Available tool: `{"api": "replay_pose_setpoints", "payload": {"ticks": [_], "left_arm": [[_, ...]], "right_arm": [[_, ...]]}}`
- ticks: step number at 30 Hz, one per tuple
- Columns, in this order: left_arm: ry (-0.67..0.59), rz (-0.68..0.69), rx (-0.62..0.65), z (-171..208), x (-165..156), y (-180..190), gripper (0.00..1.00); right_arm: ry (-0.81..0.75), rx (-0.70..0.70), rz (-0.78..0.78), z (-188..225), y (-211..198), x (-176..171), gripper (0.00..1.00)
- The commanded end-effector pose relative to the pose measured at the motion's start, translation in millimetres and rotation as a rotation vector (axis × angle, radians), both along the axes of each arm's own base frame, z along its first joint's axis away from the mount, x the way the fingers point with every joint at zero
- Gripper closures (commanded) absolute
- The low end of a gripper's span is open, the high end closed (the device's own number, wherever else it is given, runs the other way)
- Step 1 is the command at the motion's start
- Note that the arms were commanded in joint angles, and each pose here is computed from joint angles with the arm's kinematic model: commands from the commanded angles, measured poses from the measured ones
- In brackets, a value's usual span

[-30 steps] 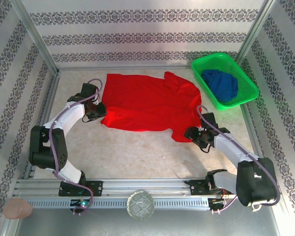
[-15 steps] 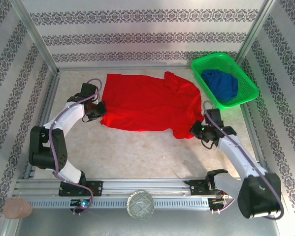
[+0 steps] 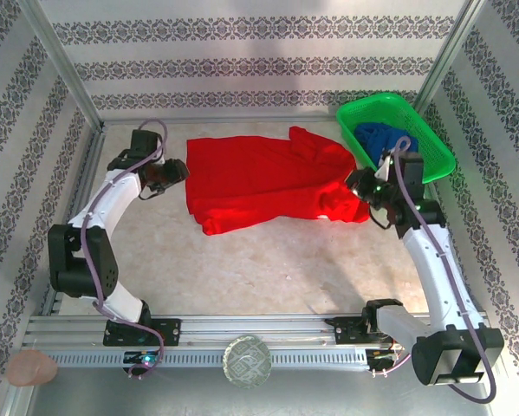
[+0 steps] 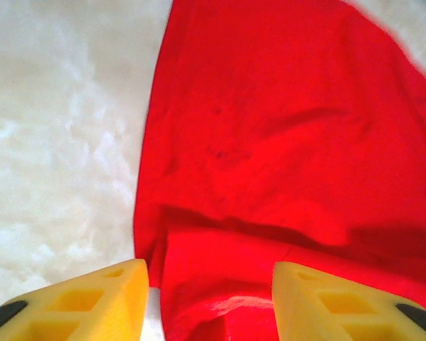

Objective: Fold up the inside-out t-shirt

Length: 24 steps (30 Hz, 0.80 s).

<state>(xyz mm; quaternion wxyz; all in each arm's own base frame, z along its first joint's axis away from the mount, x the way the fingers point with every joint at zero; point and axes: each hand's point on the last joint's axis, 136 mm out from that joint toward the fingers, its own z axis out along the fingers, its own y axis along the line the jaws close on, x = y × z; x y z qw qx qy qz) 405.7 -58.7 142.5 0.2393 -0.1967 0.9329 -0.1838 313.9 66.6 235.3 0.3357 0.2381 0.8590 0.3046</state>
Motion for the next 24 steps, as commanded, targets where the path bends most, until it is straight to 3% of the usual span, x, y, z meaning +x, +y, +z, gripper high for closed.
{"api": "replay_pose_setpoints", "payload": {"ticks": [1, 9, 14, 24], "left_arm": [[0.135, -0.039, -0.002, -32, -32, -28, 0.46], [0.223, 0.02, 0.154, -70, -81, -45, 0.35], [0.199, 0.082, 0.188, -71, -79, -37, 0.33], [0.193, 0.048, 0.131, -90, -54, -56, 0.31]], "right_arm": [[0.077, 0.016, -0.023, -34, -2, -23, 1.0], [0.154, 0.024, -0.051, -77, -4, -49, 1.0], [0.159, 0.021, -0.048, -79, -4, -49, 1.0], [0.152, 0.015, -0.046, -75, -5, -48, 1.0]]}}
